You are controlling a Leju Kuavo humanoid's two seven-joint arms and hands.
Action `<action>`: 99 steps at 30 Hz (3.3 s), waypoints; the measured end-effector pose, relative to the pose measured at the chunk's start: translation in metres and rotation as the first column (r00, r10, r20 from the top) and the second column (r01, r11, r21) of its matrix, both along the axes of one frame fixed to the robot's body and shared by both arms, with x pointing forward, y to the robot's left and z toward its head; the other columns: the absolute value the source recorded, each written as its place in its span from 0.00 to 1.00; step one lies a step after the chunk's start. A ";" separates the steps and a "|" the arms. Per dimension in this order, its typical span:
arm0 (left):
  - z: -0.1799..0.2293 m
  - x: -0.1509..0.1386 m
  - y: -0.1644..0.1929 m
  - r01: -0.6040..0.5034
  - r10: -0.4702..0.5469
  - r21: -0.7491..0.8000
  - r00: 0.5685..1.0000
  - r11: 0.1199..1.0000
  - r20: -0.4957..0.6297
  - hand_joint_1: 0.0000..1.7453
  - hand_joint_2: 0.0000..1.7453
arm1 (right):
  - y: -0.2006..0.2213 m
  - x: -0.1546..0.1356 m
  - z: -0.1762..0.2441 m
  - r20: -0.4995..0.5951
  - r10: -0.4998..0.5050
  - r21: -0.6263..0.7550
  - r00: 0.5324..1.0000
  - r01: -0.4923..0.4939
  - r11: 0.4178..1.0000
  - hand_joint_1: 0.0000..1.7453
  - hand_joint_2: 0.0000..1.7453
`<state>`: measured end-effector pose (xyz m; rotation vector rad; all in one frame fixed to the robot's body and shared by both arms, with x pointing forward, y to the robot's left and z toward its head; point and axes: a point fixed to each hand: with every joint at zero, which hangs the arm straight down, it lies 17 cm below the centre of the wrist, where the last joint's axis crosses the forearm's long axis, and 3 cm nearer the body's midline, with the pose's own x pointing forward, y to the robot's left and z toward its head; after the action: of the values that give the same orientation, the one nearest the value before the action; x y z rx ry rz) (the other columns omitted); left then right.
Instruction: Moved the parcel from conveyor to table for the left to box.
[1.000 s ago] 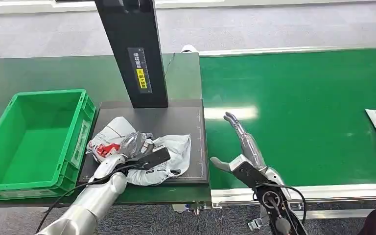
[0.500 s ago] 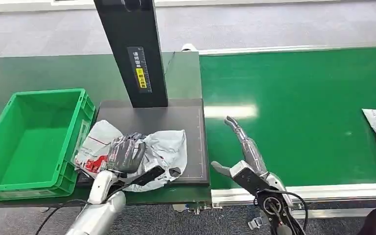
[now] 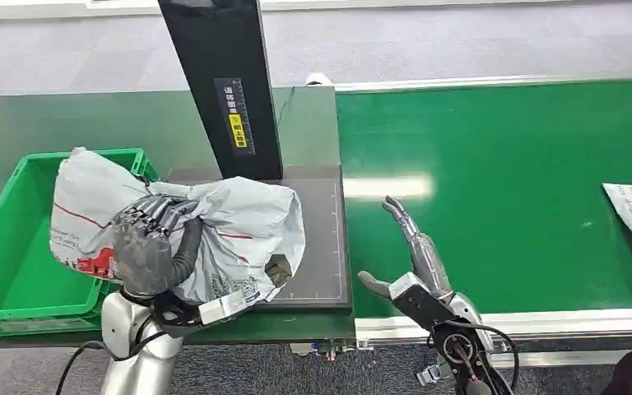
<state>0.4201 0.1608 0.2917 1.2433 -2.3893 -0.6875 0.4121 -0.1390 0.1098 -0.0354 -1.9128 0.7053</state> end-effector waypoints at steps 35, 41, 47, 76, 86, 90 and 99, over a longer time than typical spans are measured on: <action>-0.020 0.106 0.246 -0.630 0.568 -0.141 0.759 0.763 -0.318 1.00 1.00 | -0.017 -0.025 -0.011 -0.019 -0.043 -0.008 0.999 0.043 0.999 0.00 1.00; -0.057 0.086 0.309 -0.567 0.452 -0.452 0.823 0.689 -0.343 1.00 1.00 | -0.016 -0.018 -0.005 -0.007 -0.037 -0.011 0.999 0.037 0.999 0.00 1.00; -0.097 0.091 0.353 -0.485 0.265 -0.779 0.873 0.398 -0.409 1.00 1.00 | -0.008 -0.012 -0.003 -0.004 -0.017 -0.019 1.000 0.017 1.000 0.00 1.00; -0.080 0.091 0.349 -0.507 0.345 -0.684 0.861 0.525 -0.373 0.00 1.00 | 0.017 -0.002 -0.013 -0.040 0.021 -0.049 0.999 -0.023 0.999 0.00 1.00; -0.003 0.025 0.352 -0.491 0.537 -0.628 0.833 0.604 -0.134 0.00 1.00 | 0.020 -0.006 -0.015 -0.039 0.034 -0.042 0.999 -0.035 0.998 0.00 1.00; 0.039 -0.009 0.353 -0.452 0.588 -0.649 0.809 0.612 -0.008 0.00 1.00 | 0.021 -0.007 -0.017 -0.039 0.037 -0.037 0.999 -0.039 0.999 0.00 1.00; 0.080 -0.048 0.340 -0.352 0.594 -0.694 0.793 0.628 0.136 0.00 1.00 | 0.020 -0.007 -0.018 -0.041 0.034 -0.033 0.999 -0.035 0.999 0.00 1.00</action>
<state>0.3722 0.5012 0.3719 1.6517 -2.0574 0.5471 0.4051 -0.1185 0.0915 -0.0092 -1.8665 0.7557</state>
